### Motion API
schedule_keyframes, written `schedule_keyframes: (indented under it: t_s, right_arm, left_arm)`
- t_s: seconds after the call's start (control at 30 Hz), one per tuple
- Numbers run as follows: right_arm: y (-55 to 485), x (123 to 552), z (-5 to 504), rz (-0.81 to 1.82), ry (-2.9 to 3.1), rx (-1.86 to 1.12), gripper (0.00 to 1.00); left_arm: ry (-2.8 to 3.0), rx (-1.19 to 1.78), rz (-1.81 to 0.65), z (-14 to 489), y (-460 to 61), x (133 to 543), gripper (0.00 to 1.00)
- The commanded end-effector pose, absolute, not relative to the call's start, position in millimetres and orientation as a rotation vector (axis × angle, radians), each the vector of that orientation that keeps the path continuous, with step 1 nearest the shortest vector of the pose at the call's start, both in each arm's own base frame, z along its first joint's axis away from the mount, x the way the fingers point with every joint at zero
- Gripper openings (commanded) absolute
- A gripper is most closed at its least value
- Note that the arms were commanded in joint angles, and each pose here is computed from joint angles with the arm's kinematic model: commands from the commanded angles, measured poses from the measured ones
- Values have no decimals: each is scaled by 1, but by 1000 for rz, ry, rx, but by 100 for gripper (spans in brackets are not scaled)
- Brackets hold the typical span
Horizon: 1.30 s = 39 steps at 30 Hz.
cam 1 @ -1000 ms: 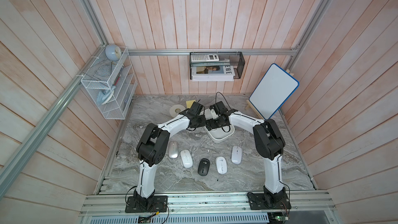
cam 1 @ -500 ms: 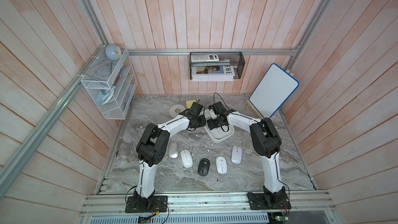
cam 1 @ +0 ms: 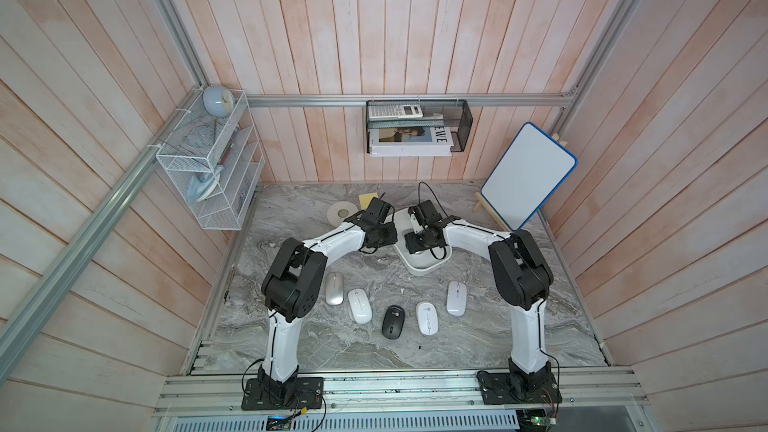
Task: Take out the mouse from the storage box
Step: Pick up the mouse from the storage box, then place the mouse at the center of the board.
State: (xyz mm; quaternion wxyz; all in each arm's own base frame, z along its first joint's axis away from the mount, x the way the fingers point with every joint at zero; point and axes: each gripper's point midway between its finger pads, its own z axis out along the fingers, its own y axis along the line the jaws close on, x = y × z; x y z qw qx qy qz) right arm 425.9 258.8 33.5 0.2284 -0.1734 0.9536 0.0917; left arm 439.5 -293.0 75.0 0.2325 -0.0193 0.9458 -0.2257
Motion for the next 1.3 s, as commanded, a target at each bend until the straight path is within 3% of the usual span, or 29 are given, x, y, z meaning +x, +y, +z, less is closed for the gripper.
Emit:
schedule_keyframes:
  t_s: [0.0, 0.53, 0.93, 1.27]
  right_arm:
    - [261, 418, 62, 282, 2600, -431, 56]
    - [225, 383, 133, 300, 2537, -298, 55]
    - [146, 351, 159, 200, 2468, -14, 54]
    - [84, 327, 124, 117, 2498, 191, 54]
  left_arm:
    - [2573, -57, -632, 91, -288, 437, 36]
    - [2485, -84, -617, 127, -265, 419, 73]
    - [2350, -95, -567, 155, -220, 376, 83]
    - [2264, -202, -507, 144, -165, 344, 88]
